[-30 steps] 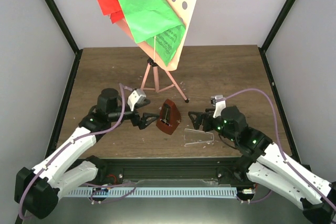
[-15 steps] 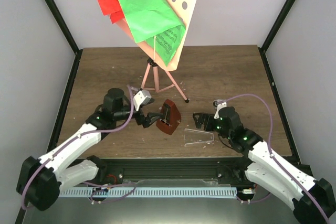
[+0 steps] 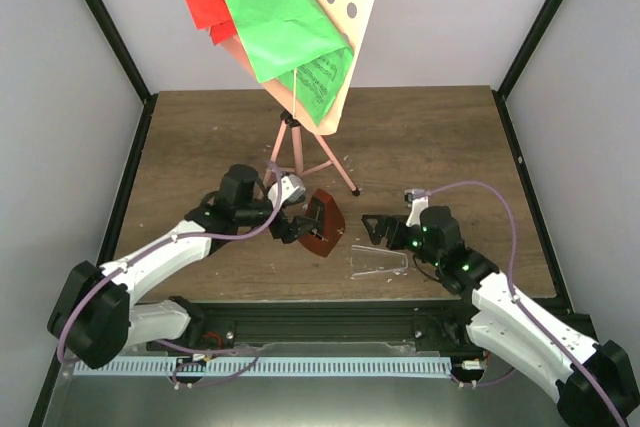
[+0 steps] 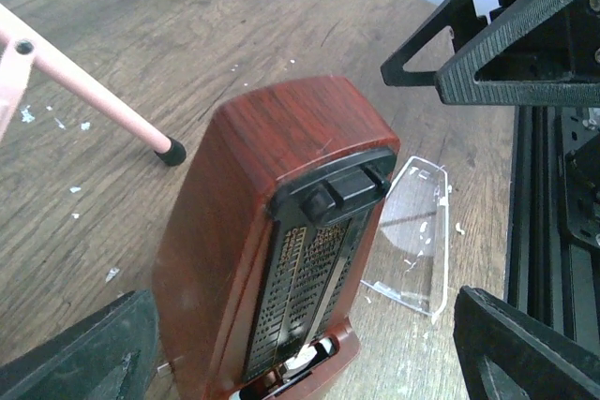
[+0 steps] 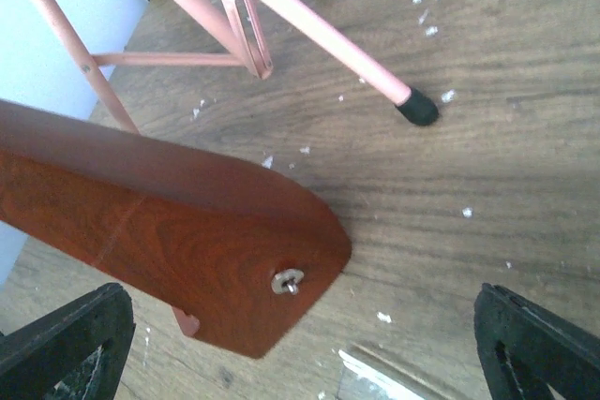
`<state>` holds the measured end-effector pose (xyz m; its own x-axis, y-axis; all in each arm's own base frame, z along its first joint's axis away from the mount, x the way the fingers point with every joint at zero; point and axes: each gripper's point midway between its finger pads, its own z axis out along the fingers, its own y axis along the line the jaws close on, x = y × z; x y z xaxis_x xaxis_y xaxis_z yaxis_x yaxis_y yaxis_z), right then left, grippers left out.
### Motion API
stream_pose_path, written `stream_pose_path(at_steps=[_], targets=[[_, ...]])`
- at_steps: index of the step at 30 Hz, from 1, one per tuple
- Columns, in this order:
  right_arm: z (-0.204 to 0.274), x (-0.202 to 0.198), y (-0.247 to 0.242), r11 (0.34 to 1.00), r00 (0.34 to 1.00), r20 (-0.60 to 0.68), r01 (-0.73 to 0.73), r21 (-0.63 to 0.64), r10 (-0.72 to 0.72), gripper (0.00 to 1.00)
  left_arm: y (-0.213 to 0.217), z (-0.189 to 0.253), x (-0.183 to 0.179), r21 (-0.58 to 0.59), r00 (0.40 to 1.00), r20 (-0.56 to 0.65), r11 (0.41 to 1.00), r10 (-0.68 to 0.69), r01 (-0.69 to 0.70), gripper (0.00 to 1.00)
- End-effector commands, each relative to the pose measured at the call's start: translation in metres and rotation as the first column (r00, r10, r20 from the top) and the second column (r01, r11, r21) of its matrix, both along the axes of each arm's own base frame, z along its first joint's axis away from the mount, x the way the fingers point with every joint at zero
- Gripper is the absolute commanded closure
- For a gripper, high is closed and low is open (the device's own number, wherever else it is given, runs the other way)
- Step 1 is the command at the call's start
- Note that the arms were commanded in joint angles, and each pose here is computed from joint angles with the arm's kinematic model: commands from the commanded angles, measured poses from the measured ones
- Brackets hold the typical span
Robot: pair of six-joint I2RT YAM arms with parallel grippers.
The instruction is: Pack up the instrument practice props
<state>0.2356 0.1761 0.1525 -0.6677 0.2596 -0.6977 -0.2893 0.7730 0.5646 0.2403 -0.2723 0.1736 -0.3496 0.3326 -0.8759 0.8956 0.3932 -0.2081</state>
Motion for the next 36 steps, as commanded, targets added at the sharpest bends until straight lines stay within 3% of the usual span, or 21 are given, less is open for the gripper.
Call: stream_pose_path(at_steps=[1, 36], targets=[[-0.004, -0.005, 0.0, 0.998, 1.0, 0.007, -0.008, 0.055, 0.007, 0.0, -0.014, 0.01, 0.005, -0.006, 0.996, 0.075, 0.999, -0.039, 0.039, 0.14], [-0.012, 0.004, 0.004, 0.998, 1.0, -0.026, 0.015, 0.054, -0.014, 0.0, -0.018, 0.002, 0.023, 0.065, 0.991, 0.125, 0.996, 0.051, -0.06, 0.5]])
